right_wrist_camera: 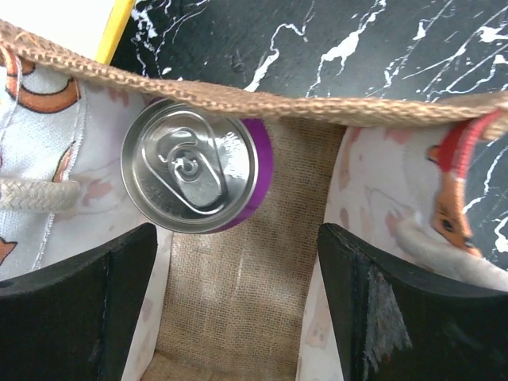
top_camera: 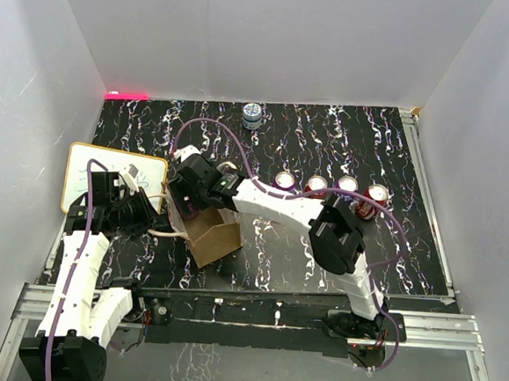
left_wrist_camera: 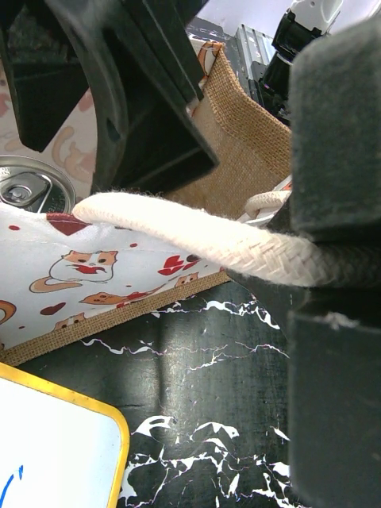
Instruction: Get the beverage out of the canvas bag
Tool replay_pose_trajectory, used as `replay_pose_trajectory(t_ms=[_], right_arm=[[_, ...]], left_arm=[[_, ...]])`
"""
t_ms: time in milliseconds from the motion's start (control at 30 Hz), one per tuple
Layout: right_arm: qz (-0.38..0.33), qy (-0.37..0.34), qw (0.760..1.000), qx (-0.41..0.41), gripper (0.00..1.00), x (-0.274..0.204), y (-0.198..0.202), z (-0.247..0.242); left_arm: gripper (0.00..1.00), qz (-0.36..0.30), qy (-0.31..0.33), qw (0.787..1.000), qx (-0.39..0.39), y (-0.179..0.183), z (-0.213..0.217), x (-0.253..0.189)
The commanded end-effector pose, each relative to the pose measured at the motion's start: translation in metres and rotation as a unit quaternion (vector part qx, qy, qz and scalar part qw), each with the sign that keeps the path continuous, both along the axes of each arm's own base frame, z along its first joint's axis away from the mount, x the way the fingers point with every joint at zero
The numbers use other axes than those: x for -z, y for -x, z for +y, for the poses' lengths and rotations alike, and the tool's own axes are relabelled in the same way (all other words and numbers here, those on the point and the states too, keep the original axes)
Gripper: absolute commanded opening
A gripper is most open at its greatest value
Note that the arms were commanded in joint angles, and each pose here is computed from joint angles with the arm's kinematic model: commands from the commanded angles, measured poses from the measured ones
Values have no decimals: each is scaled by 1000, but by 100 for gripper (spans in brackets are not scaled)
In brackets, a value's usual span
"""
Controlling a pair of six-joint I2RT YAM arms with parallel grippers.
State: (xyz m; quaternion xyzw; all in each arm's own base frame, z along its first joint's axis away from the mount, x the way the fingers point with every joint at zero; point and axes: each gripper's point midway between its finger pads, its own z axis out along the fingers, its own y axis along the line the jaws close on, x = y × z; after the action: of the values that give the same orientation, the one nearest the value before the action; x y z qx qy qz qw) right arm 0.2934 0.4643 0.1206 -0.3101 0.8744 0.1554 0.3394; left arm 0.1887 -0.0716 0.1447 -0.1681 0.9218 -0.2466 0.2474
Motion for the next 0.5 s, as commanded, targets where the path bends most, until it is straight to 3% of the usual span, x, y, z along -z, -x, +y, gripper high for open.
replay_pose_trajectory(t_ms=[0,467], right_arm=[[-19,-44,999,-25,87,-23,-5,26],[-21,-22,999,-31,91,8,-19,43]], left_arm=[[0,-1,8,1000,3,2,-2,-1],[0,3,9,1000,2,2,-2,0]])
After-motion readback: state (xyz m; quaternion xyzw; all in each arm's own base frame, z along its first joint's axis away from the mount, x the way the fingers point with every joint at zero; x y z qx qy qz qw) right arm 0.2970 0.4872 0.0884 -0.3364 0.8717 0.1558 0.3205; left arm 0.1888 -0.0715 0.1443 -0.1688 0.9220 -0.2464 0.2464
